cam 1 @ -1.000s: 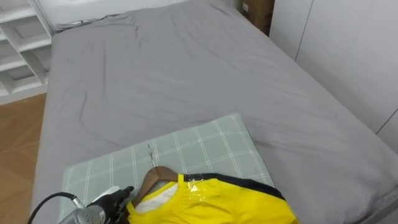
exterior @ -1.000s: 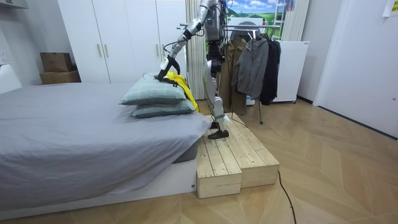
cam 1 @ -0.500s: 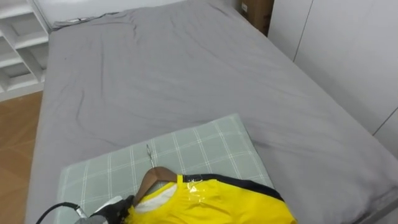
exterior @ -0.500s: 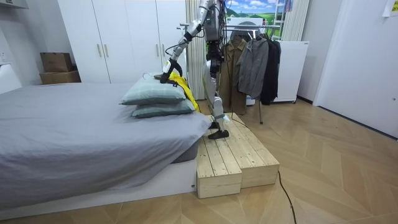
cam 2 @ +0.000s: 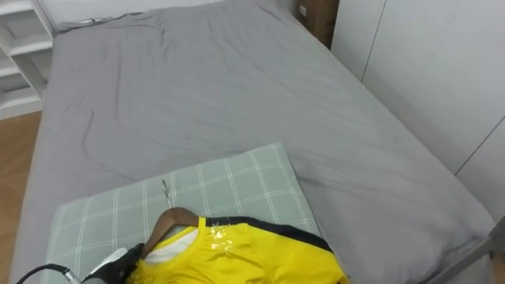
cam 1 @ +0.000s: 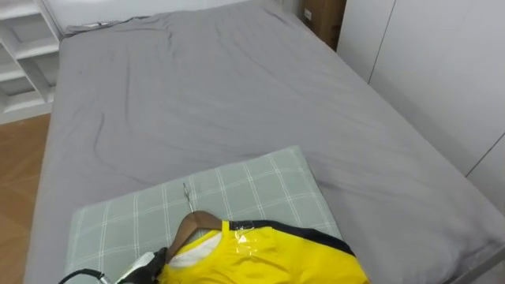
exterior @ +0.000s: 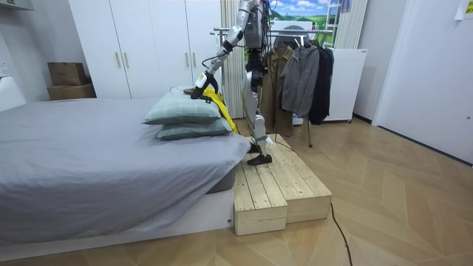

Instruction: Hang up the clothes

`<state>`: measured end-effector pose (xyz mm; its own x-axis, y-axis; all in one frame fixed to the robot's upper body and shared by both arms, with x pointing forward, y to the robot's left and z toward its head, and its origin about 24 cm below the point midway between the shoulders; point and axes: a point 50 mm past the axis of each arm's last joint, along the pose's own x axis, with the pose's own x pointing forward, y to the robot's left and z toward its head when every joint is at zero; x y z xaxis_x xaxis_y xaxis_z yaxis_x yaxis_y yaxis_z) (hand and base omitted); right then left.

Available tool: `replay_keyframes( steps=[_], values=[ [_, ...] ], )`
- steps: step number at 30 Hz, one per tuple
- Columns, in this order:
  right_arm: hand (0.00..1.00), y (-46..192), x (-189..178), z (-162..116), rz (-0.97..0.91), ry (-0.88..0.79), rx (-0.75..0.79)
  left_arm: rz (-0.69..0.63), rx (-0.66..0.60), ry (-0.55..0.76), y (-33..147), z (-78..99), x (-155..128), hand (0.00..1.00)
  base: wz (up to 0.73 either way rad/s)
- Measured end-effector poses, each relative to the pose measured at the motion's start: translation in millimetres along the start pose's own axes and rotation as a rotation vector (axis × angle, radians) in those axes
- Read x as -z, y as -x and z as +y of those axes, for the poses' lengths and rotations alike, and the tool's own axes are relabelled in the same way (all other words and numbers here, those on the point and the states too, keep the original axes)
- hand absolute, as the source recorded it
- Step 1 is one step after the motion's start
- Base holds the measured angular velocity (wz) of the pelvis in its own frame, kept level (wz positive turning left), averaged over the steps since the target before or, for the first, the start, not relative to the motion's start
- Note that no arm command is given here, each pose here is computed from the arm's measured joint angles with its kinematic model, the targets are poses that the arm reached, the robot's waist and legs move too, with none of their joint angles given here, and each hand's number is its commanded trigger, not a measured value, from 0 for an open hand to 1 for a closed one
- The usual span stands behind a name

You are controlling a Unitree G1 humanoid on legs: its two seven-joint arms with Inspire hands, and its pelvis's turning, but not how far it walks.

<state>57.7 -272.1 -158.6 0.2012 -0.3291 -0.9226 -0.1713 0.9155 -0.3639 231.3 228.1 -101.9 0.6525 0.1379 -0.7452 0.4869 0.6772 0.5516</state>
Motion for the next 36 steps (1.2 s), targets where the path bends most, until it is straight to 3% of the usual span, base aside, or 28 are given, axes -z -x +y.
replay_keyframes(
  steps=[19,20,21,22,23,36],
  values=[
    [0.0,0,-33,18,-0.084,-0.154,-0.011,0.0,-0.177,0.045,1.3,-23.8,-8,0.02,0.0],
    [0.0,0,-34,21,-0.086,-0.182,-0.018,0.002,-0.19,0.061,2.0,-27.1,-8,0.11,0.0],
    [0.0,1,-35,23,-0.087,-0.2,-0.025,0.004,-0.202,0.065,2.8,-30.5,-7,0.27,0.0],
    [0.0,1,-36,25,-0.088,-0.209,-0.029,0.004,-0.207,0.067,3.2,-31.9,-7,0.6,0.0],
    [0.0,1,-36,27,-0.088,-0.224,-0.038,0.004,-0.218,0.07,3.7,-33.8,-7,1.0,0.0],
    [0.0,3,-35,42,-0.078,-0.241,-0.088,0.001,-0.374,0.095,5.9,-22.4,-4,1.0,0.0]
  ],
)
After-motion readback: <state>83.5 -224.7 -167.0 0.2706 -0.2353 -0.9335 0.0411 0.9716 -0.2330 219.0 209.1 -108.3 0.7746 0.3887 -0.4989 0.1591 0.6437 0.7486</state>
